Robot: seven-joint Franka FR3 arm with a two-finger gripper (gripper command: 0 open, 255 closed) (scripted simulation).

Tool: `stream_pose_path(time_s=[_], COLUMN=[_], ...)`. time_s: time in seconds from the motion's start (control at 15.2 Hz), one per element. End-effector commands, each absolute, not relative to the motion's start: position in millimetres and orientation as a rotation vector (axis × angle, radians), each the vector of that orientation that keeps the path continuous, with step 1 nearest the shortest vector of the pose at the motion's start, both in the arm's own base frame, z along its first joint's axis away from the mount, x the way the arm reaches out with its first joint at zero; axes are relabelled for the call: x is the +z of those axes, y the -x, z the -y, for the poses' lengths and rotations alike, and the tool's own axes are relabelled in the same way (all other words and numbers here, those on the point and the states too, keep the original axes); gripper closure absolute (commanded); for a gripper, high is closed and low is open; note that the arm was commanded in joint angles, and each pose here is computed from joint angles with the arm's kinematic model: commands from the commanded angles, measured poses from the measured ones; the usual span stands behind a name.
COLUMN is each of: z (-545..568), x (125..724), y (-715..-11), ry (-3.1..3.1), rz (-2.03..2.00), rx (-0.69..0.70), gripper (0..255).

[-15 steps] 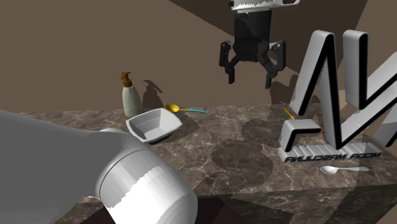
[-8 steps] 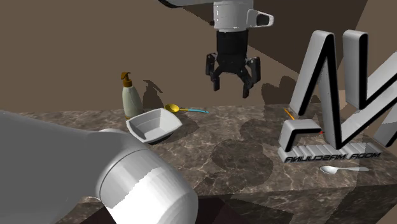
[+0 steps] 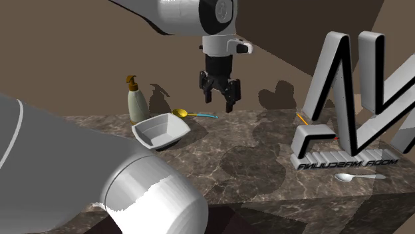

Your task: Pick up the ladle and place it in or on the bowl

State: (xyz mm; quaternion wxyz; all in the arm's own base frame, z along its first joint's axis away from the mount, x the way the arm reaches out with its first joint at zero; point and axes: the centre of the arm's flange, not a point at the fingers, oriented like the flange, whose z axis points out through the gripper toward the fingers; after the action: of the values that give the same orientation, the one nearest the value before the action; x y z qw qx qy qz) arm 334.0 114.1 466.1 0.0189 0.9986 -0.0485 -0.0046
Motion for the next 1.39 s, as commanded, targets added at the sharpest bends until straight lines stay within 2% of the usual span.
stream_pose_path(time_s=[0.0,1.32], z=[-132.7,-320.9], x=[451.3,310.7], y=[-335.3,-418.3], ry=[-3.109,-3.118], rz=[0.215,0.827], rx=[-0.015,-0.035], gripper=[0,0])
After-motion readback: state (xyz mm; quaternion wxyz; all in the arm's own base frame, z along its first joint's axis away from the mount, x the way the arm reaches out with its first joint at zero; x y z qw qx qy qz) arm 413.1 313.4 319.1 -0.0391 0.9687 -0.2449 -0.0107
